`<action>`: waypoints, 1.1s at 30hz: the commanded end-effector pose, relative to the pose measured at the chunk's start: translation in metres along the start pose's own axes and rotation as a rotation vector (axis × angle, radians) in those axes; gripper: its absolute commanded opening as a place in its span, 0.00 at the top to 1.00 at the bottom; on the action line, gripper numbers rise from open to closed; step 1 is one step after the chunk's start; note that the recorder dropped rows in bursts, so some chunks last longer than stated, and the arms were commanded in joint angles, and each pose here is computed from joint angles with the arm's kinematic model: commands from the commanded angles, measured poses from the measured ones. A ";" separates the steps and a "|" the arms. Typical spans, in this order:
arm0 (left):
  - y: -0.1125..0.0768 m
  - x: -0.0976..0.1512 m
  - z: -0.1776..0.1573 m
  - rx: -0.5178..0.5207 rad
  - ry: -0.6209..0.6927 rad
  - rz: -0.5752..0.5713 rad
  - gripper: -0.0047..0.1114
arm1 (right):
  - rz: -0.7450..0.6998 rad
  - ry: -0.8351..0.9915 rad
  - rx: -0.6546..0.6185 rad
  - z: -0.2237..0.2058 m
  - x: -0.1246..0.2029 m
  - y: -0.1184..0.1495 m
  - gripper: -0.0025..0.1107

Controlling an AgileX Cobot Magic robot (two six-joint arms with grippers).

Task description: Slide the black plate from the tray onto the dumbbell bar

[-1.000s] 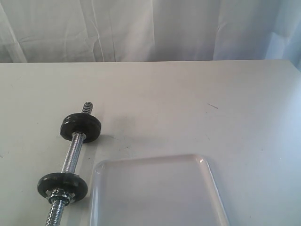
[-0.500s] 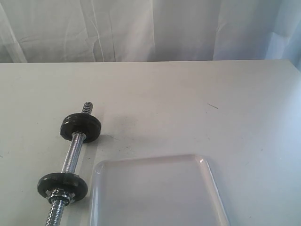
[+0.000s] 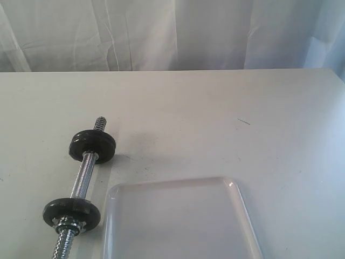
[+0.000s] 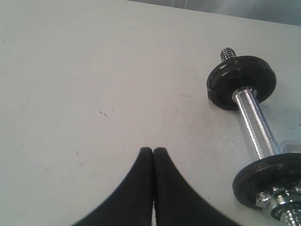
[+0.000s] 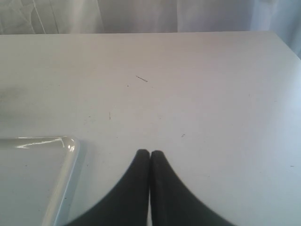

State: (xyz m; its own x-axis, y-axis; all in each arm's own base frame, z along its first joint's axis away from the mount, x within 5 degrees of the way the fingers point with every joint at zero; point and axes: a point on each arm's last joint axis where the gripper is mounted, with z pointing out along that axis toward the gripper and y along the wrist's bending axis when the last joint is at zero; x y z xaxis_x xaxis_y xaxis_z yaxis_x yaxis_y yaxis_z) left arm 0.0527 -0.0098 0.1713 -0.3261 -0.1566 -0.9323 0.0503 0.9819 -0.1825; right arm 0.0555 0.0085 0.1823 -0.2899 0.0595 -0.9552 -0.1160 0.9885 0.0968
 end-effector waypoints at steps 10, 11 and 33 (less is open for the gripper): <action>0.001 0.000 0.000 -0.008 -0.009 0.013 0.96 | -0.005 -0.004 0.007 0.000 0.001 -0.001 0.98; 0.001 0.000 0.000 -0.009 -0.009 0.015 0.96 | -0.005 -0.004 0.007 0.000 0.001 -0.001 0.98; 0.001 0.000 0.000 -0.011 -0.008 0.019 0.96 | -0.005 -0.004 0.007 0.000 0.001 -0.001 0.98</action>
State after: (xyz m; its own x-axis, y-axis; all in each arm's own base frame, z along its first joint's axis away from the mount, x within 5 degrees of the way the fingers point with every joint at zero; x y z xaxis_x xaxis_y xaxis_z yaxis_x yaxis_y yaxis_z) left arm 0.0528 -0.0089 0.1713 -0.3235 -0.1342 -0.9367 0.0486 0.9862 -0.1580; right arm 0.0555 0.0085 0.1823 -0.2899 0.0595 -0.9552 -0.1160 0.9885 0.0968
